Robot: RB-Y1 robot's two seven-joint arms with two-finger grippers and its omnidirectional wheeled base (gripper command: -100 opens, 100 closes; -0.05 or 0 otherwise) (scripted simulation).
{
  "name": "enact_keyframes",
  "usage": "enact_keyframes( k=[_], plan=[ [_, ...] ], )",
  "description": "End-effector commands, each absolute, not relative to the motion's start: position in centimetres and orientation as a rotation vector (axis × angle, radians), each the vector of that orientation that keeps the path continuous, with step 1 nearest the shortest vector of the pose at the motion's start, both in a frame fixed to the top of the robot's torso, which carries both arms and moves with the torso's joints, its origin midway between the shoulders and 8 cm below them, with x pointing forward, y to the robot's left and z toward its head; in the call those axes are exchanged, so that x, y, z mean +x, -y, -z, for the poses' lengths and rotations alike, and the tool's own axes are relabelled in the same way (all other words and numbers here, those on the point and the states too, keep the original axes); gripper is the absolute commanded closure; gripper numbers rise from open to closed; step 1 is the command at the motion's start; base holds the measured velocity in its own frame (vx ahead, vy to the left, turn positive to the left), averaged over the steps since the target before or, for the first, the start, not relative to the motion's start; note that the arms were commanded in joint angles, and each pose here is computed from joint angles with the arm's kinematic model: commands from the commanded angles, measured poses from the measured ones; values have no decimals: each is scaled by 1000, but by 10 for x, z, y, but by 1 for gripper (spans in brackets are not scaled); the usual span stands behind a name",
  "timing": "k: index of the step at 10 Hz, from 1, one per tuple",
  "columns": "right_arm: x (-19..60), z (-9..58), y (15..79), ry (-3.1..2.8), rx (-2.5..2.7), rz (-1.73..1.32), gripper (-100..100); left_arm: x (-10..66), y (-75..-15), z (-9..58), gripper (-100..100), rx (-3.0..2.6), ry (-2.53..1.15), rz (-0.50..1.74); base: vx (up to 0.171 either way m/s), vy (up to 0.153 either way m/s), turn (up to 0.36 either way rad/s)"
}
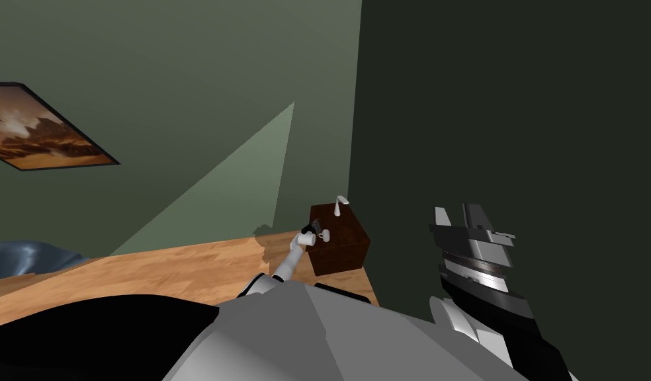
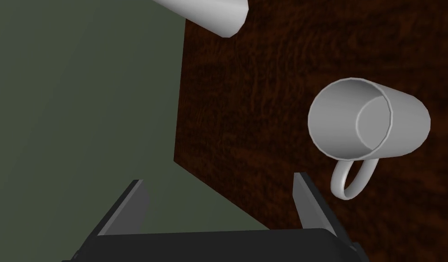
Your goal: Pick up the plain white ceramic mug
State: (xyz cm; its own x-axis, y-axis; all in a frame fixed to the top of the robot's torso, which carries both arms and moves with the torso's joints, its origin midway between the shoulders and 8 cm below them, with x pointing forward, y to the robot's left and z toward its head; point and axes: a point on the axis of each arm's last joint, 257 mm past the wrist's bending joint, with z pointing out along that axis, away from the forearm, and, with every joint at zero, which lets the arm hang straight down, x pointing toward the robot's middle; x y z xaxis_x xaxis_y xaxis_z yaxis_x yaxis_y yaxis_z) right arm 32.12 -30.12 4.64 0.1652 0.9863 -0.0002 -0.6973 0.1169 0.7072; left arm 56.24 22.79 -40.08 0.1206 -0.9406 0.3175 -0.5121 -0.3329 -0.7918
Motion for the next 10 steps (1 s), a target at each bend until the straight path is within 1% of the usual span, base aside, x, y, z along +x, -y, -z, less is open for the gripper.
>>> enact_keyframes(
  k=[1, 6, 10],
  plan=[
    [321, -46, 301, -550, 649, -1327, 0, 562, -221, 413, -100, -1958, -1424, 1101, 11, -21, 13],
    [321, -46, 301, -550, 649, -1327, 0, 544, -209, 456, -100, -2120, -1494, 981, 11, -25, 8],
    [321, -46, 301, -550, 649, -1327, 0, 533, -201, 474, -100, -2200, -1527, 917, 10, -20, 8]
  ],
)
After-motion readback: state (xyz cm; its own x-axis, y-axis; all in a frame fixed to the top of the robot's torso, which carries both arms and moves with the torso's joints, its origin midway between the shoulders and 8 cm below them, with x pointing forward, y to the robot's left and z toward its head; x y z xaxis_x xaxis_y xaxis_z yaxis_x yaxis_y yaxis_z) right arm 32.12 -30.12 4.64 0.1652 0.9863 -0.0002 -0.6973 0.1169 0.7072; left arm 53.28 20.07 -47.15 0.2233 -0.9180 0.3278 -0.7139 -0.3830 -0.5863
